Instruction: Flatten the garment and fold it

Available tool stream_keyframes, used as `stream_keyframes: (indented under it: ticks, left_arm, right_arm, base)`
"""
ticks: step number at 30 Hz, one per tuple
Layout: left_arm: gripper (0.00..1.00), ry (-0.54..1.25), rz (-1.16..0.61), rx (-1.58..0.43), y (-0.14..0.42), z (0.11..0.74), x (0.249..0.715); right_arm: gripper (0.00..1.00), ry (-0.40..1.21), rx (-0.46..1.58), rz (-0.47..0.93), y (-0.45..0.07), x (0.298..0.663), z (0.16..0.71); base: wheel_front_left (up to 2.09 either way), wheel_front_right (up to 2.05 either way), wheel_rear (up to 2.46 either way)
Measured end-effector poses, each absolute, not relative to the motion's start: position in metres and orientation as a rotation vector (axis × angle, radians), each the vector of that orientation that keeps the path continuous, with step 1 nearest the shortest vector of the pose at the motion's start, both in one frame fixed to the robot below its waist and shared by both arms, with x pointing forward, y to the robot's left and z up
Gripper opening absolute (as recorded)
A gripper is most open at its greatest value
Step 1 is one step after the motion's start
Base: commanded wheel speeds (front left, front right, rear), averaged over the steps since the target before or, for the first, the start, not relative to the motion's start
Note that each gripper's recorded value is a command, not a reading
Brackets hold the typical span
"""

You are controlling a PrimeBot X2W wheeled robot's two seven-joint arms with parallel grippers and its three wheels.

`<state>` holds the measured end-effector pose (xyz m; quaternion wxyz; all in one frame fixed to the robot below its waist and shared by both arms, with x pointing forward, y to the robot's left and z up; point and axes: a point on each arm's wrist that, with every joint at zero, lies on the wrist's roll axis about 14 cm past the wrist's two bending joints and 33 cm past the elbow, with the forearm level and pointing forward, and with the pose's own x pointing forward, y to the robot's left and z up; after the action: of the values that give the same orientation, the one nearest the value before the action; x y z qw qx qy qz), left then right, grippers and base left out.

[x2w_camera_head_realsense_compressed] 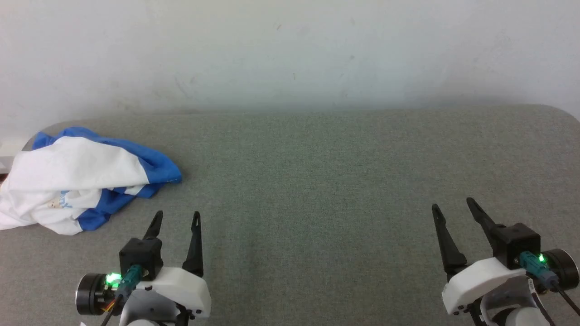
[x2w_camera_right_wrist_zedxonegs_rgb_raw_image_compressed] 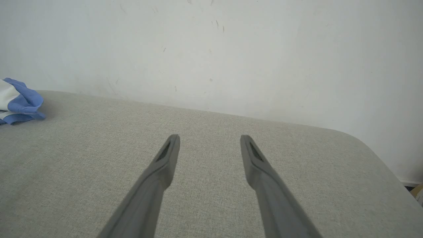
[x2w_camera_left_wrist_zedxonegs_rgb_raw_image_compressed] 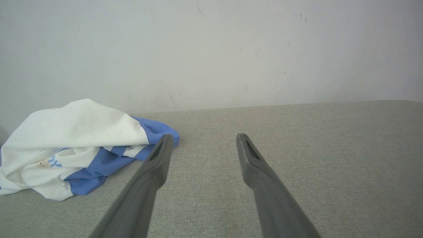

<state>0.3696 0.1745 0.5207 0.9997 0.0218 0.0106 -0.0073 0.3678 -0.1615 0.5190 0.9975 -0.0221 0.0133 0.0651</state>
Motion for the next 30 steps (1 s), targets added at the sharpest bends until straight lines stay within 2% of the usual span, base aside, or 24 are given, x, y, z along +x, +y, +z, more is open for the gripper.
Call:
stream_keyframes:
  ticks: [30]
  left_arm:
    - [1.0,-0.029,-0.008,0.006,0.171,0.525,0.366]
  right_arm:
    - [1.0,-0.043,-0.013,0.137,-0.159,0.369,0.53]
  base:
    - [0.0,0.0,0.0]
